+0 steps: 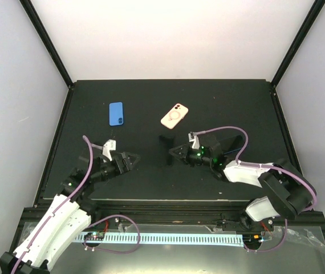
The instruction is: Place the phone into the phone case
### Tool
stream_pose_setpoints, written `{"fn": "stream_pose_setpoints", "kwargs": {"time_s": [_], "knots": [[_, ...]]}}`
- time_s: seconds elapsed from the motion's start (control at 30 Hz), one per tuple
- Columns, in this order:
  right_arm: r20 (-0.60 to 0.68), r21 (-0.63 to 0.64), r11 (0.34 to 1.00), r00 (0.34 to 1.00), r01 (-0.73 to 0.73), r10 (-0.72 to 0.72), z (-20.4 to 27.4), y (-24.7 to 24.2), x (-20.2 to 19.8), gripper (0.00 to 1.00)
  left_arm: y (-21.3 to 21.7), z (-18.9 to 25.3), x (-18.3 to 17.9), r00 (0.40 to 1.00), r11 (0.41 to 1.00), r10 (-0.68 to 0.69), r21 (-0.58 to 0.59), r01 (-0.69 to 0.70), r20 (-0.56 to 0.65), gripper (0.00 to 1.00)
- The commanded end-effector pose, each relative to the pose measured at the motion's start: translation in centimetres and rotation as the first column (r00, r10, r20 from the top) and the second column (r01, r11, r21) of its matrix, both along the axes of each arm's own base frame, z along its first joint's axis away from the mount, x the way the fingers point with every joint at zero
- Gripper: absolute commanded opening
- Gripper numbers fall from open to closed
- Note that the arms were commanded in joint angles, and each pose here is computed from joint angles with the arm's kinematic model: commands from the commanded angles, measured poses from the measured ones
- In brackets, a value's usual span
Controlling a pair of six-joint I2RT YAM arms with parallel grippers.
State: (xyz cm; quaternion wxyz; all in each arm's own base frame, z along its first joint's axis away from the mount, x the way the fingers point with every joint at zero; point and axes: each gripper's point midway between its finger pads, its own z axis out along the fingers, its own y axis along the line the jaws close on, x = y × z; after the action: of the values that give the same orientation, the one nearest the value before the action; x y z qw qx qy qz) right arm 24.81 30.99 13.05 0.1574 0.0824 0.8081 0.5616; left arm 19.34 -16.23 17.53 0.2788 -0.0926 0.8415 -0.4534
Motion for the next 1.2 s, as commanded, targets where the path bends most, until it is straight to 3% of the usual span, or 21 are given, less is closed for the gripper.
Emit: {"fn": "stream_pose_setpoints", "kwargs": {"time_s": [0.0,0.43,0.67,0.93,1.17], "knots": [[0.066,-0.106,0.993,0.997,0.055,-0.049,-1.4,-2.6,2.4,0.1,2.5,-0.9,0.8,0.993,0.984,0.119,0.133,-0.117,-0.006,0.99],[0.008,-0.235,0.963,0.991,0.131,-0.133,-6.3,-6.2,7.1,0.1,4.0,-2.2,1.1,0.98,0.965,0.196,0.183,-0.185,-0.042,0.99],[-0.03,-0.264,0.956,0.99,0.125,-0.138,-7.9,-6.5,7.9,0.16,4.8,-3.6,1.0,0.965,0.95,0.247,0.221,-0.222,-0.093,0.99],[-0.05,-0.33,0.935,0.987,0.126,-0.151,-8.5,-7.3,7.7,0.31,6.5,-5.1,1.2,0.924,0.909,0.353,0.287,-0.301,-0.149,0.99],[-0.044,-0.367,0.925,0.991,0.101,-0.125,-7.6,-7.7,7.1,0.55,10.0,-5.4,2.0,0.848,0.811,0.511,0.407,-0.421,-0.142,0.99]]}}
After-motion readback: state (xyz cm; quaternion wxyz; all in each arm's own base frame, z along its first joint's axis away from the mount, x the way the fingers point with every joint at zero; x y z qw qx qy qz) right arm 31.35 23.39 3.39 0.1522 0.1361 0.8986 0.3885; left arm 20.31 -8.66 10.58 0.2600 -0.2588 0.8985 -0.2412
